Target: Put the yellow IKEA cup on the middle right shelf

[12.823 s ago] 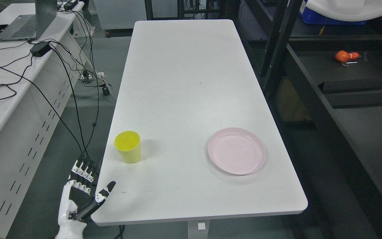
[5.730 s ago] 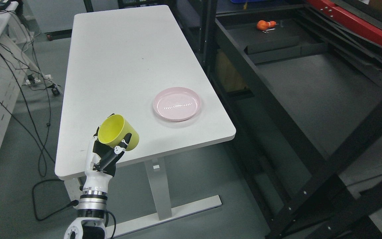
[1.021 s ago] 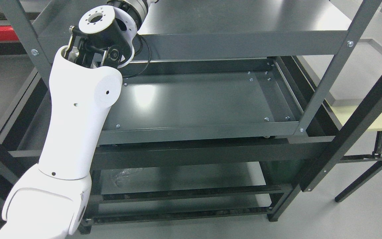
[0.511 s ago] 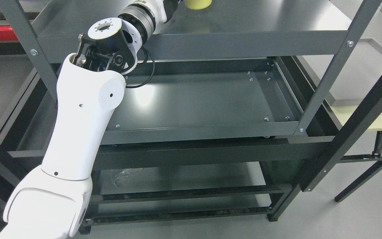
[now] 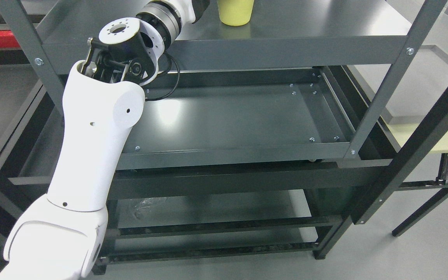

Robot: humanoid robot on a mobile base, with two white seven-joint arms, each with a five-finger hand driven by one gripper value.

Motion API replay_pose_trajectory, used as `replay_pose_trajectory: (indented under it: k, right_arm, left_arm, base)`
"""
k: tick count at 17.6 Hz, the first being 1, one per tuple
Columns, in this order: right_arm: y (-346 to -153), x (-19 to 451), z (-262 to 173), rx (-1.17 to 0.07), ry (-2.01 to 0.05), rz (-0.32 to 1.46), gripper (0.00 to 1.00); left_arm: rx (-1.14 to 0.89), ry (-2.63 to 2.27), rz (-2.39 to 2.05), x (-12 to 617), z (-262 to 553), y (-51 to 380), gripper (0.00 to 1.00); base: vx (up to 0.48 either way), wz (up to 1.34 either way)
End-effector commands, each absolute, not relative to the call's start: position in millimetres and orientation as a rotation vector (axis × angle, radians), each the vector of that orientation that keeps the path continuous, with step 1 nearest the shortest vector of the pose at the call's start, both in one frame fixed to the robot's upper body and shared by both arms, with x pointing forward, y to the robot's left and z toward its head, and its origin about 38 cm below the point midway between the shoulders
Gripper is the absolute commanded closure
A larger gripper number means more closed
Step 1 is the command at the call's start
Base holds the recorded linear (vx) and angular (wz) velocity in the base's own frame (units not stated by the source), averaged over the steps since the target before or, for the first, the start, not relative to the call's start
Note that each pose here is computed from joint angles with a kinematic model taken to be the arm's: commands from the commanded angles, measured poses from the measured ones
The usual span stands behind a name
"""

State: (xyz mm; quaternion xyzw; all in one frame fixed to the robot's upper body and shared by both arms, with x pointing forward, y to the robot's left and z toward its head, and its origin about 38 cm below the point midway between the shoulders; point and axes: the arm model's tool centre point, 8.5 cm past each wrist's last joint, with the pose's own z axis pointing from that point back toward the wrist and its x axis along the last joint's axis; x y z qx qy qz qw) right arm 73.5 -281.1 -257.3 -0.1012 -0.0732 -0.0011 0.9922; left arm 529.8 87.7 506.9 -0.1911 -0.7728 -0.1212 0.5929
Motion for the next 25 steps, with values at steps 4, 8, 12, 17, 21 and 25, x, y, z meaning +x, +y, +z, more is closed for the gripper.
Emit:
replay_pose_trajectory:
  k: [4, 8, 12, 17, 21, 25]
  right_arm:
    - [-290.9, 64.4, -257.2, -0.216, -0.132, -0.008, 0.01]
    - [-290.9, 64.4, -257.2, -0.216, -0.132, -0.008, 0.01]
    - [-290.9, 64.4, -257.2, -0.216, -0.132, -0.008, 0.01]
    - [-290.9, 64.4, -257.2, -0.216, -0.132, -0.008, 0.01]
    - [-290.9, 64.4, -257.2, -0.216, -0.132, -0.008, 0.01]
    - [-290.9, 64.4, -257.2, -0.216, -0.132, -0.008, 0.01]
  left_arm:
    - [-0.484, -1.991, -0.257, 475.6, 572.2, 122.8, 0.01]
    - [-0.494, -2.033, -0.238, 464.3, 587.6, 132.9, 0.01]
    - [-0.545, -2.044, -0.324, 457.0, 591.7, 127.0, 0.04]
    - [-0.761, -1.939, -0.697, 445.3, 578.0, 101.5, 0.07]
    - [-0.888, -1.715, -0.936, 434.5, 554.7, 80.6, 0.07]
    - [-1.090, -1.505, -1.314, 393.3, 523.7, 42.4, 0.03]
  base:
    - [0.000, 0.00]
    - [0.000, 0.00]
    - [0.000, 0.00]
    - [0.000, 0.00]
    - [0.000, 0.00]
    - [0.000, 0.00]
